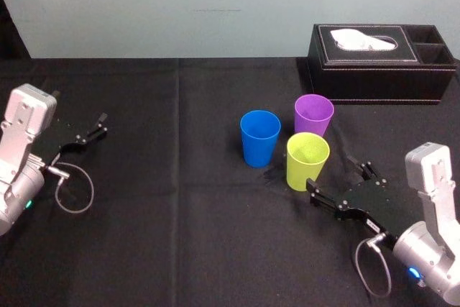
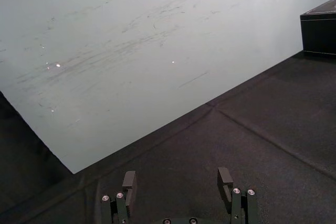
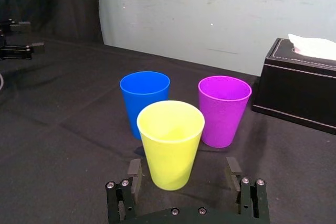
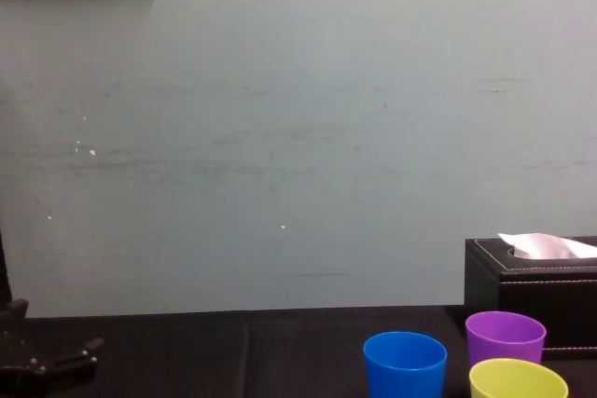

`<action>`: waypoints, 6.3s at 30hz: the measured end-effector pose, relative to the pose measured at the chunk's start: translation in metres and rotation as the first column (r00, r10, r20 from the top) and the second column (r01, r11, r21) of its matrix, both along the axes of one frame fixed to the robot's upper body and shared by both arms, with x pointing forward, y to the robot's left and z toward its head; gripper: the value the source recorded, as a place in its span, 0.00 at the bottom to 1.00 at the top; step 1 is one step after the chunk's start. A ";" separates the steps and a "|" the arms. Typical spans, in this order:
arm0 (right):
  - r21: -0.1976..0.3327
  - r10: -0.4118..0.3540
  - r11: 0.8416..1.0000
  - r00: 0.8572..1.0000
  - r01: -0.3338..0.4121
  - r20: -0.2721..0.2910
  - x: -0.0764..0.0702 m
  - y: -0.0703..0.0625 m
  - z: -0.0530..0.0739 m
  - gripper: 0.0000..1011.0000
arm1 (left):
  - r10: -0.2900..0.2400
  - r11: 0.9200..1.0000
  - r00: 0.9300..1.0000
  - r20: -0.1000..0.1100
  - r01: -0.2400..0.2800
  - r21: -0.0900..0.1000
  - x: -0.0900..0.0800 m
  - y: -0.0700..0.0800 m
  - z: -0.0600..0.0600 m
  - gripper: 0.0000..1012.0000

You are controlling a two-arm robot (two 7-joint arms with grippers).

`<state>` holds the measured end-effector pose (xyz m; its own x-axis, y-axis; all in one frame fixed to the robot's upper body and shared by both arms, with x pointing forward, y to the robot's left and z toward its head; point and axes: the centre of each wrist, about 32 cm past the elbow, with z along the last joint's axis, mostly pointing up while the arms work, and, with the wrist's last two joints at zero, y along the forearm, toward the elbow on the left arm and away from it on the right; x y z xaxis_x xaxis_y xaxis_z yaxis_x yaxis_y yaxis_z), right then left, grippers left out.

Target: Stack the three plastic cups sequentially using one hand.

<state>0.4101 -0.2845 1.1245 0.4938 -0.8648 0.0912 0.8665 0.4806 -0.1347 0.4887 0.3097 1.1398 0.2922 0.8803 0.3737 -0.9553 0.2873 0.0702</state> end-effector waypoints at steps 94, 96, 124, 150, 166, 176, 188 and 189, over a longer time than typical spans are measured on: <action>-0.005 0.101 0.995 0.990 -0.101 0.099 0.054 0.036 0.070 0.73 | 0.000 1.000 1.000 0.000 0.000 0.000 0.000 0.000 0.000 1.00; -0.007 0.107 0.994 0.989 -0.107 0.101 0.059 0.039 0.071 0.73 | 0.000 1.000 1.000 0.000 0.000 0.000 0.000 0.000 0.000 1.00; -0.001 0.158 0.987 0.985 -0.158 0.066 0.098 0.061 0.073 0.73 | 0.000 1.000 1.000 0.000 0.000 0.000 0.000 0.000 0.000 1.00; -0.001 0.159 0.987 0.987 -0.159 0.034 0.103 0.062 0.061 0.73 | 0.000 1.000 1.000 0.000 0.000 0.000 0.000 0.000 0.000 1.00; -0.002 0.157 0.988 0.987 -0.157 0.036 0.103 0.061 0.061 0.99 | 0.000 1.000 1.000 0.000 0.000 0.000 0.000 0.000 0.000 1.00; -0.011 0.111 0.994 0.991 -0.110 0.071 0.089 0.054 0.070 0.99 | 0.000 1.000 1.000 0.000 0.000 0.000 0.000 0.000 0.000 1.00; -0.010 0.028 1.000 0.999 -0.028 0.043 0.047 0.029 0.067 0.99 | 0.000 1.000 1.000 0.000 0.000 0.000 0.000 0.000 0.000 1.00; -0.010 0.021 1.000 0.999 -0.021 0.039 0.045 0.027 0.066 0.99 | 0.000 1.000 1.000 0.000 0.000 0.000 0.000 0.000 0.000 1.00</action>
<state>0.4549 -0.2572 1.1906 0.5076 -0.8533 0.1193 0.8610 0.4974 -0.1059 0.4886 0.3097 1.1398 0.2923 0.8803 0.3737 -0.9553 0.2873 0.0703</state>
